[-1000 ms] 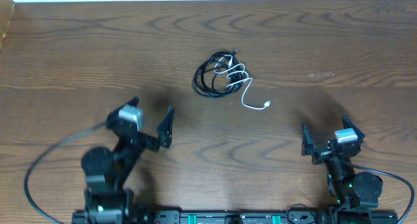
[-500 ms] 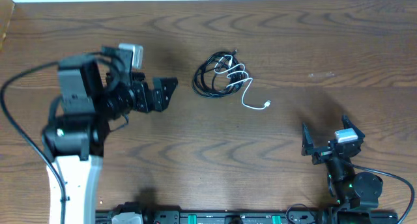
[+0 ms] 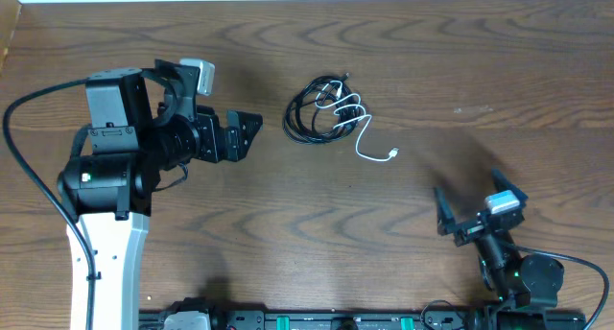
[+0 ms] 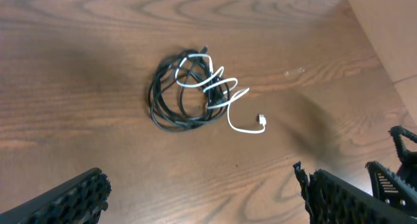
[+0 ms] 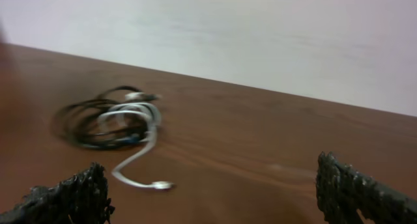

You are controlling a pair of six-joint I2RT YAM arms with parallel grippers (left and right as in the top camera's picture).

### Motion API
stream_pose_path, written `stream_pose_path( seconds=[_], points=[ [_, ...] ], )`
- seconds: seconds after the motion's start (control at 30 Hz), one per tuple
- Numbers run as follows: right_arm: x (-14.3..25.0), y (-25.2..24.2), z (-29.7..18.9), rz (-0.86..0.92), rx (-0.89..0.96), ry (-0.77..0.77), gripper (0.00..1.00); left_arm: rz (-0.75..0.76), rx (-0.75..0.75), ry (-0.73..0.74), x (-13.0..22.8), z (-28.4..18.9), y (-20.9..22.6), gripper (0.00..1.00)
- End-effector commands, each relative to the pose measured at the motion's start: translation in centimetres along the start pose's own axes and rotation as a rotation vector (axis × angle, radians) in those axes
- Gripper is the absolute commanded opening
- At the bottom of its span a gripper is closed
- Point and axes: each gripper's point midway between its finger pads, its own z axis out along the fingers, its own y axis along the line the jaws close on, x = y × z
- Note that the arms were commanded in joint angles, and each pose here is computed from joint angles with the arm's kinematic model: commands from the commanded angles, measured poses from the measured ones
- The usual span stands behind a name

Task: Untangle cables

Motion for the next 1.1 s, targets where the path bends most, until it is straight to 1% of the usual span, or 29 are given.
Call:
stream_pose_path(
  seconds=[0.0,0.13,0.2,0.33,0.43,0.57,0.83,1.07],
  points=[
    [0.0,3.4,-0.3,0.095,-0.195,0.004,0.99,0.003,0.018,0.001,-0.1,-0.3,-0.5,0.98],
    [0.3,4.0,-0.4,0.269,-0.231,0.040,0.99,0.006,0.018,-0.001,-0.2,-0.3,-0.5,0.98],
    [0.3,4.8,-0.6,0.279,-0.280,0.054,0.99,0.010,0.014,-0.007,-0.4,-0.2,-0.5,0.98],
    [-0.1,5.2,-0.8,0.310,-0.305,0.087,0.99,0.011,-0.026,-0.011,-0.5,-0.2,0.2,0.98],
    [-1.5,5.1,-0.8,0.325,-0.303,0.111,0.99,-0.025,-0.066,-0.011,-0.4,-0.3,0.9,0.97],
    [-3.6,4.8,-0.3,0.342,-0.300,0.158,0.99,-0.027,-0.073,-0.010,-0.4,-0.3,1.0,0.98],
    [-7.4,3.8,1.5,0.420,-0.291,0.330,0.99,-0.035,-0.125,-0.004,-0.2,-0.4,1.9,1.00],
    [-9.2,3.1,2.4,0.434,-0.294,0.525,0.99,-0.044,-0.125,-0.004,-0.2,-0.4,1.9,1.00]
  ],
)
